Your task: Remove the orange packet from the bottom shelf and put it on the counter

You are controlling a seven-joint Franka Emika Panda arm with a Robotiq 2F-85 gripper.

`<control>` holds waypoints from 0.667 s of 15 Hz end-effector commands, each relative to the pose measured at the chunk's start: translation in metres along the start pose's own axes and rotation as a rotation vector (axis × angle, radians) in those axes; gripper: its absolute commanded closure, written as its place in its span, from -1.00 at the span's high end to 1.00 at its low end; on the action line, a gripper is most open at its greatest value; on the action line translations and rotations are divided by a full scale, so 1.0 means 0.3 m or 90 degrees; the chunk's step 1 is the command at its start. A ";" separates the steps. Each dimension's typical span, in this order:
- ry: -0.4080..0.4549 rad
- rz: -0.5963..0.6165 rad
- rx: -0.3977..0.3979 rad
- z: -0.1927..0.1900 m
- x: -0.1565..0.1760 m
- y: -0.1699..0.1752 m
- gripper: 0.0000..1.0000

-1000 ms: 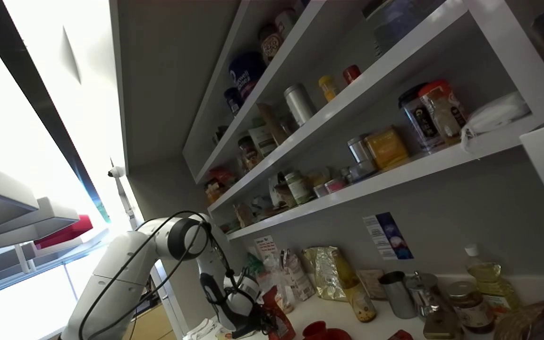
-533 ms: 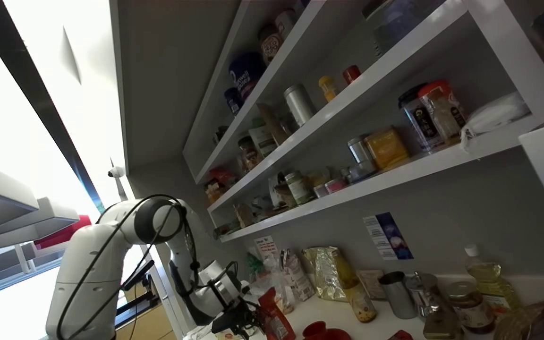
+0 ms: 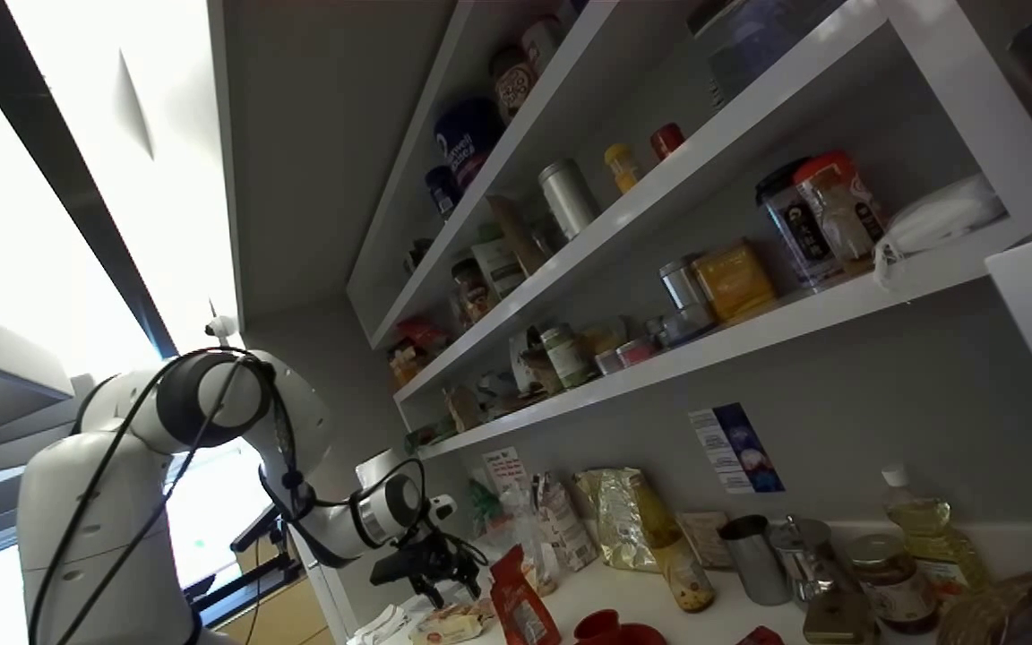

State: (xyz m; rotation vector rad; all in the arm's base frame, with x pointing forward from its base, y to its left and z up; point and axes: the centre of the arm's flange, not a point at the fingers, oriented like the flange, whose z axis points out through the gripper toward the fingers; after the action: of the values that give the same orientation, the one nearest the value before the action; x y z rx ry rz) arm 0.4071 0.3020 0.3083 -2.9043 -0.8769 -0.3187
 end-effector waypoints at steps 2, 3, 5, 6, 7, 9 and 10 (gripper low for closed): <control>-0.007 0.082 -0.017 -0.298 0.035 0.147 1.00; -0.002 0.104 -0.025 -0.330 0.051 0.190 1.00; 0.013 0.156 -0.047 -0.417 0.060 0.274 1.00; 0.020 0.179 -0.053 -0.463 0.058 0.316 1.00; 0.016 0.194 -0.059 -0.511 0.057 0.353 1.00; -0.005 0.217 -0.073 -0.604 0.028 0.415 1.00; -0.019 0.227 -0.081 -0.651 0.005 0.440 1.00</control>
State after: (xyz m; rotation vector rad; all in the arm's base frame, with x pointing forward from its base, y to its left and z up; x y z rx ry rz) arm 0.4846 0.2038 0.4451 -3.0915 -0.4137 -0.3837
